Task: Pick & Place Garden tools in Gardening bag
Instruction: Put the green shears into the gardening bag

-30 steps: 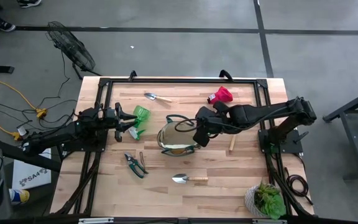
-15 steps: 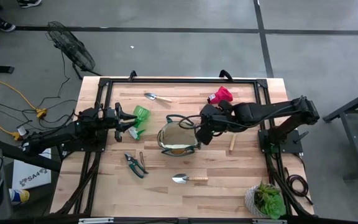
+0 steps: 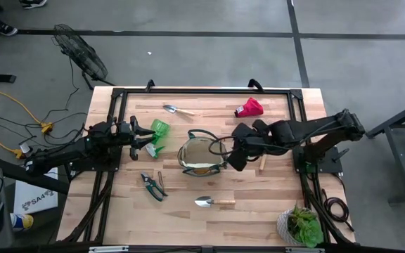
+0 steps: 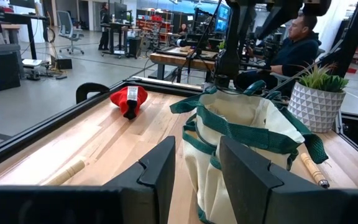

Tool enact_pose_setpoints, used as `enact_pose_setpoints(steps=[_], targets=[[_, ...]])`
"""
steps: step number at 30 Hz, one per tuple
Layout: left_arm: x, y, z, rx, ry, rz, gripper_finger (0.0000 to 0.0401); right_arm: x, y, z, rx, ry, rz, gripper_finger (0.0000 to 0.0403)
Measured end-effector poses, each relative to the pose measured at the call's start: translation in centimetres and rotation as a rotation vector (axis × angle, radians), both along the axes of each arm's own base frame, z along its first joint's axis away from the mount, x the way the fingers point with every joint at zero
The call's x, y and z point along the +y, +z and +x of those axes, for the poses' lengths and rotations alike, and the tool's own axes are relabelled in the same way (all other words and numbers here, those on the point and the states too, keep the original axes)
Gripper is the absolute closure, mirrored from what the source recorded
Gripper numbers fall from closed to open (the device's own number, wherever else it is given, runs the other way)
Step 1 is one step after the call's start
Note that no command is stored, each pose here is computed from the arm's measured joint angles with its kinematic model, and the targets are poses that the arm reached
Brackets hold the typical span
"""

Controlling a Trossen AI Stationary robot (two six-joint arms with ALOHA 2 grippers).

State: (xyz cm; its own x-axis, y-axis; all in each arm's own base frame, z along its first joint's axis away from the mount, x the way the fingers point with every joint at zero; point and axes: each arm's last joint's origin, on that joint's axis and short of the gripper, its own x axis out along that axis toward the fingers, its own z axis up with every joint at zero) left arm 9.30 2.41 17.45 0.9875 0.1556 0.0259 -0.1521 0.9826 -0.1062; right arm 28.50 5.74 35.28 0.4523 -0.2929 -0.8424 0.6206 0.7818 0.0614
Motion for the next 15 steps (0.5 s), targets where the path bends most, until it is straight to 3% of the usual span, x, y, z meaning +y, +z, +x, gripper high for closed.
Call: enact_pose_setpoints(steps=[5, 15], targets=[[0.0, 0.0, 0.0, 0.0, 0.0, 0.0, 0.0277, -0.1, -0.3, -0.7, 0.037, -0.161, 0.141, 0.022], [0.0, 0.0, 0.0, 0.0, 0.0, 0.0, 0.0277, -0.4, -0.8, -2.2, 0.108, -0.445, 0.205, 0.022]])
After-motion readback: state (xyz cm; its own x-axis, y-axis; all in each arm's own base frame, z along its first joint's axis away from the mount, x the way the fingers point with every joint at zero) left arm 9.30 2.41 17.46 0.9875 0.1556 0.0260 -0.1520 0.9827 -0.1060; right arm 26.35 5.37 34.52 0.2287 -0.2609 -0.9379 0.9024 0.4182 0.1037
